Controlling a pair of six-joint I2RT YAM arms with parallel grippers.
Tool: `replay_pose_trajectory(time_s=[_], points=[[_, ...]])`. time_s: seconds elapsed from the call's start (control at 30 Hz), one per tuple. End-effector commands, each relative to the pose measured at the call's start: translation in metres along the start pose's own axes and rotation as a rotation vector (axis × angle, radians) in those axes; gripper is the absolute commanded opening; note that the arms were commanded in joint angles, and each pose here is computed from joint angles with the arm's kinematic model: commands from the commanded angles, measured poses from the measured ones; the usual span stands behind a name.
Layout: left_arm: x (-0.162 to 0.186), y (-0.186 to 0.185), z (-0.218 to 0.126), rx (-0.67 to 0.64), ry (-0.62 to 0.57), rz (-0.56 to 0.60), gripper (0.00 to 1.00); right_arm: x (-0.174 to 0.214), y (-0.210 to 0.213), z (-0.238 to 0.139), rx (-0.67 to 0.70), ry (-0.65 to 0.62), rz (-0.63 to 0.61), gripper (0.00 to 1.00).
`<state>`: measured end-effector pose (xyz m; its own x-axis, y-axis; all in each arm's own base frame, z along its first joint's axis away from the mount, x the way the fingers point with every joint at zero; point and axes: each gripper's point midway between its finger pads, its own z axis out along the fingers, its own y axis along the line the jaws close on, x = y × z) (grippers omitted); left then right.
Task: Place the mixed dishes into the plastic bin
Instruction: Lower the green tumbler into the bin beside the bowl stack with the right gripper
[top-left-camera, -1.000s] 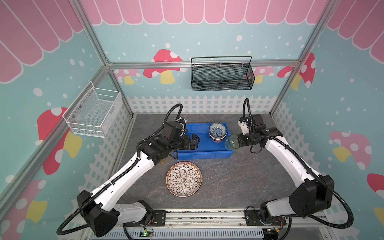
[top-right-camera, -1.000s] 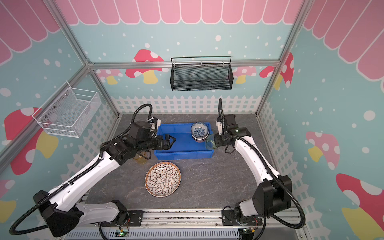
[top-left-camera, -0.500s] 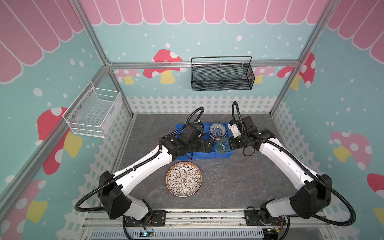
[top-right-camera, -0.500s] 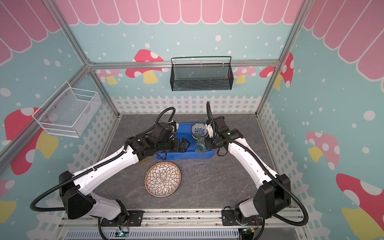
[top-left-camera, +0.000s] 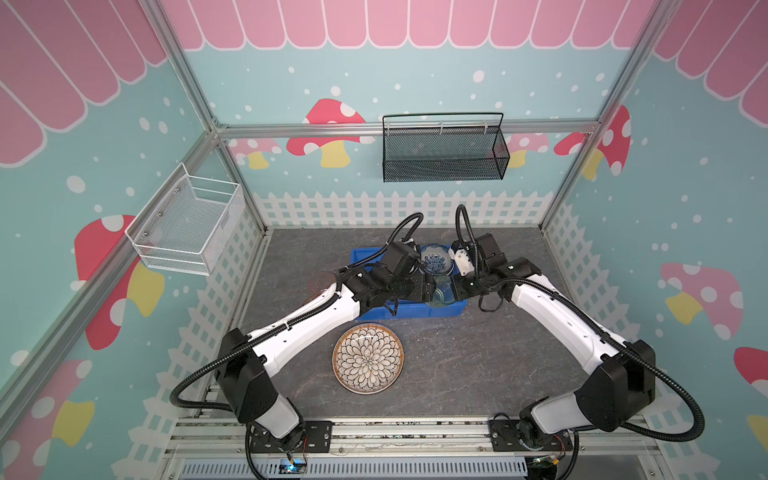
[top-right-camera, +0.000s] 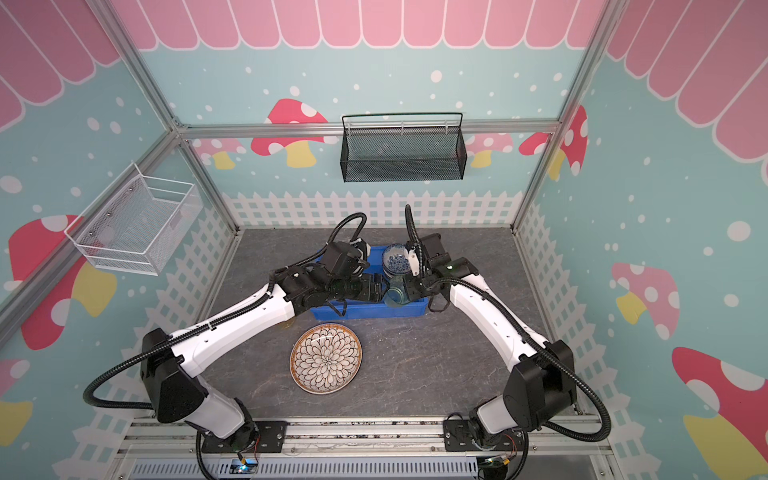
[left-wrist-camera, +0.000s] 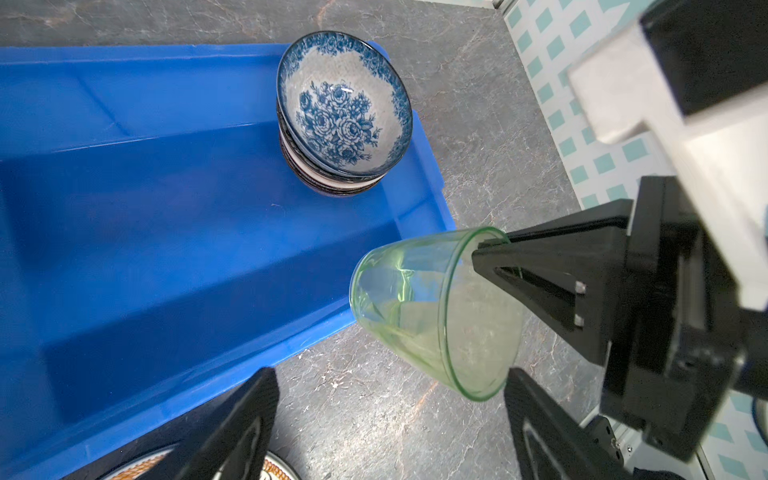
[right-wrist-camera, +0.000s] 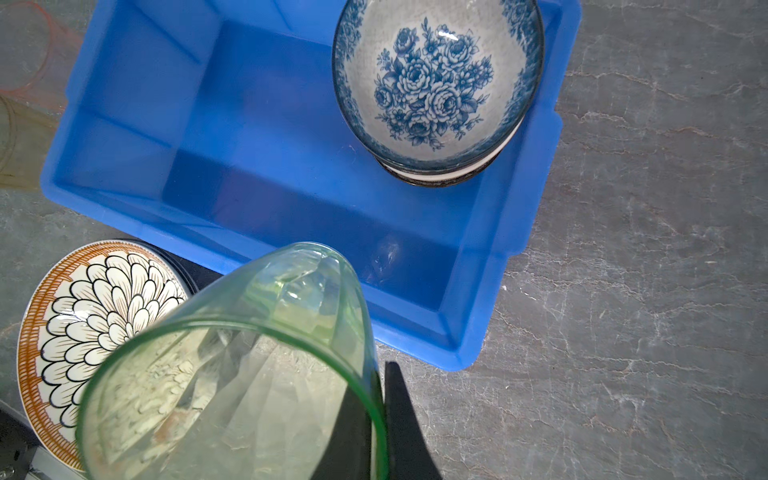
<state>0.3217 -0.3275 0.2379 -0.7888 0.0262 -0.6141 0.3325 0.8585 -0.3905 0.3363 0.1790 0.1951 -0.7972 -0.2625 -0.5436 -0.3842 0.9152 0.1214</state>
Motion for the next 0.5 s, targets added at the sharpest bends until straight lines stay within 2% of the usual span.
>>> replay_pose_trajectory(time_s=[0.0,0.27,0.47], points=[[-0.007,-0.002,0.002,-0.023,-0.011,0.019,0.83,-0.005,0.006,0.002,-0.011,-0.008,-0.008,0.0],[-0.011,-0.003,0.006,-0.037,-0.013,0.035,0.81,-0.008,0.009,0.006,-0.013,-0.006,-0.015,0.0],[-0.018,0.001,-0.005,-0.063,-0.044,0.053,0.81,-0.023,0.007,0.009,0.012,-0.018,-0.024,0.0]])
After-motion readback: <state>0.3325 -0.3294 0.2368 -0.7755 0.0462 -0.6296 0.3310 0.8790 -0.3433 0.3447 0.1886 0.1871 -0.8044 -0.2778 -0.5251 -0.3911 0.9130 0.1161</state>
